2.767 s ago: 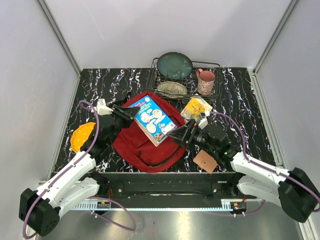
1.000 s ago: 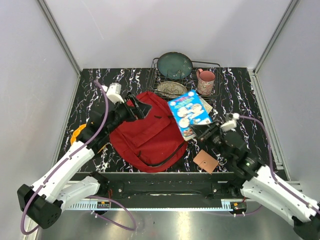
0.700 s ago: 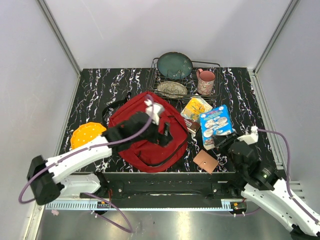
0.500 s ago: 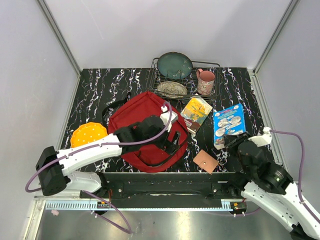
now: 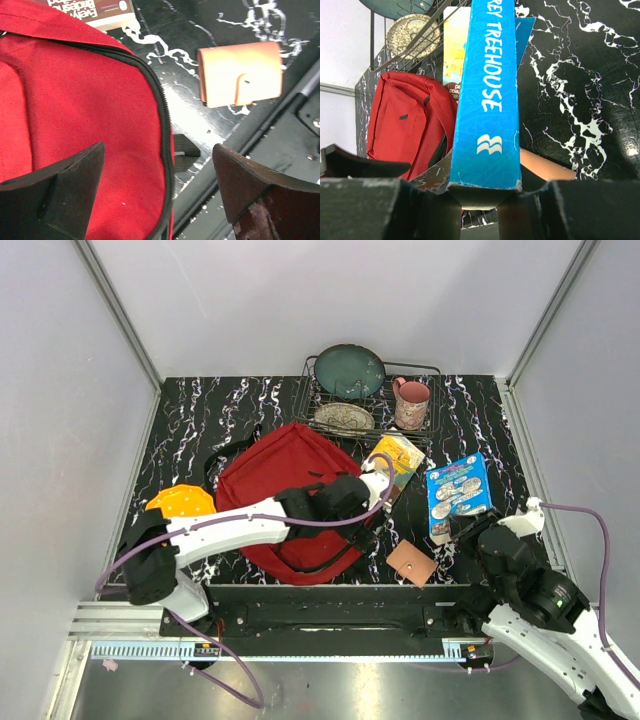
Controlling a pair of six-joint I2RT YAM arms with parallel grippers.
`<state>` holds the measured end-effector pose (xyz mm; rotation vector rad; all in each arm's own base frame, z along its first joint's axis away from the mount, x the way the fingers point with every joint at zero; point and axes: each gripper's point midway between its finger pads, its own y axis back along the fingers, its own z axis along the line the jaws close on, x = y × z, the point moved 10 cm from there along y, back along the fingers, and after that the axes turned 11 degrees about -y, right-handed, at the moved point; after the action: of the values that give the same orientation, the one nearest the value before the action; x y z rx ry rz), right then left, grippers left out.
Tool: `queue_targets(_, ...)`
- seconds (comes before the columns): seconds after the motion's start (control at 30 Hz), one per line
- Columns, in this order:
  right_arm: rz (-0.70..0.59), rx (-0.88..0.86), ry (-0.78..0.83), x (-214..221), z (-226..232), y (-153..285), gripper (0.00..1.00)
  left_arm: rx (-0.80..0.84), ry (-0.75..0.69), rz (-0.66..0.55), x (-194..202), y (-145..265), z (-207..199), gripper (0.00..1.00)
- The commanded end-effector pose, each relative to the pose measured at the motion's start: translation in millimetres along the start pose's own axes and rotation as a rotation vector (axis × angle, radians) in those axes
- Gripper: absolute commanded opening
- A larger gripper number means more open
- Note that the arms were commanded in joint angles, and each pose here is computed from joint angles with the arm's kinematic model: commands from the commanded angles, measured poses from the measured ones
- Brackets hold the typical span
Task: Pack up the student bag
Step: Place the book in the student bag.
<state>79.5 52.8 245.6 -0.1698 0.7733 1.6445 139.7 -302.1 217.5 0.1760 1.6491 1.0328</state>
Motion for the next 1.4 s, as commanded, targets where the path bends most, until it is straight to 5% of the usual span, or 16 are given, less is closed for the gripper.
queue_targets(0.0, -0.012, -0.056, -0.053, -4, 14, 1, 0.0, -0.112, -0.026, 0.044, -10, -12, 8, 0.9)
queue_targets(0.5, 0.019, -0.073, -0.086, 5, 2, -1, 0.0, -0.183, 0.006, 0.053, -8, -13, 12, 0.54)
queue_targets(0.63, 0.041, -0.067, -0.103, 8, 1, -2, 0.01, -0.163, 0.009, 0.036, -15, -9, 10, 0.24)
queue_targets(0.93, 0.094, -0.077, -0.124, 15, -1, -2, 0.01, -0.149, 0.022, -0.001, -26, 7, 12, 0.21)
queue_targets(1.0, 0.099, -0.079, -0.134, 16, -1, -2, 0.01, -0.145, 0.023, -0.001, -26, 10, 14, 0.0)
queue_targets(1.37, 0.263, -0.389, -0.166, 12, 47, 19, 0.0, -0.304, 0.168, -0.222, -57, 84, 51, 0.0)
